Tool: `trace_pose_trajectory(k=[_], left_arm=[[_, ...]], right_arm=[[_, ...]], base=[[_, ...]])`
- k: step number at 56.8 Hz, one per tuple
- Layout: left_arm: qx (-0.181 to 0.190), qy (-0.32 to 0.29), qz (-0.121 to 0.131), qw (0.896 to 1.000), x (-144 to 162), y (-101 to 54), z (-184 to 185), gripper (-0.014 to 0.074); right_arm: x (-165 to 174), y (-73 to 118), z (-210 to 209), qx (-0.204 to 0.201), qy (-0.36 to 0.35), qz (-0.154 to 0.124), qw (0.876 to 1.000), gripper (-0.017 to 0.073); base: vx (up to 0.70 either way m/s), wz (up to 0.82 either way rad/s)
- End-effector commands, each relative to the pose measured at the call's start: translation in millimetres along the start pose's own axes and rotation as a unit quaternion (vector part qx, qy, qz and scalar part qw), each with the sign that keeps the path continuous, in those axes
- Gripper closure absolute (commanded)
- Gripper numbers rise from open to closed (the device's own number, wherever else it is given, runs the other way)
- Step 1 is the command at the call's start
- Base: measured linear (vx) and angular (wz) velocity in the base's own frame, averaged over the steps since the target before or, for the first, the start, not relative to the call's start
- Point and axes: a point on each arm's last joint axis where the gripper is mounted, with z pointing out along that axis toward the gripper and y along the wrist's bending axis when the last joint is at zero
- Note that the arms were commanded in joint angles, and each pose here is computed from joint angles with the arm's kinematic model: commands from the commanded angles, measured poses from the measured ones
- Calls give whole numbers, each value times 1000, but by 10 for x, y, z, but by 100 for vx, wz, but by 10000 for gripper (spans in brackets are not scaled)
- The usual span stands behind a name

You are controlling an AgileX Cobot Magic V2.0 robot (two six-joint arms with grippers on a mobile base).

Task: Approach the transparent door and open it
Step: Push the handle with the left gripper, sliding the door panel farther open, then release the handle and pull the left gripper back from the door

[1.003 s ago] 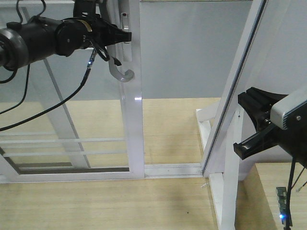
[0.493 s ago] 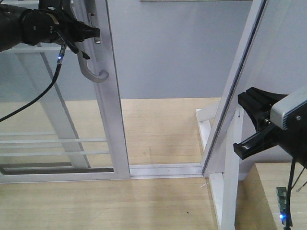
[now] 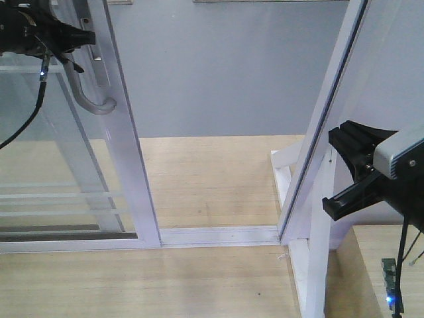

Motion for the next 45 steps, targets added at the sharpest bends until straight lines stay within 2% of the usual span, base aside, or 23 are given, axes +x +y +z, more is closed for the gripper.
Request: trace_pose_trajectory(k=[1,12,28,38,45], left_arm=[[-10,-224,20,974,-707,137,-688,596],[-30,-222,12,975,-720,309,-752,596],[-34,-225,18,974,-728,307,-921,596],[-31,-213,19,976,-442,294,-1144,594],[-26,-229,24,973,-169,272,-1405,594]], right_arm=[[-186,-35,-18,8,-61,-2,998,564],[-185,-35,-17,8,-61,-2,998,564],[-185,-35,-17,7,-61,-2,998,564],[-185,-35,-17,7,-61,-2,998,564],[-185,-35,-17,7,-61,-2,998,564]], base=[[0,0],[0,0],[0,0],[0,0],[0,0]])
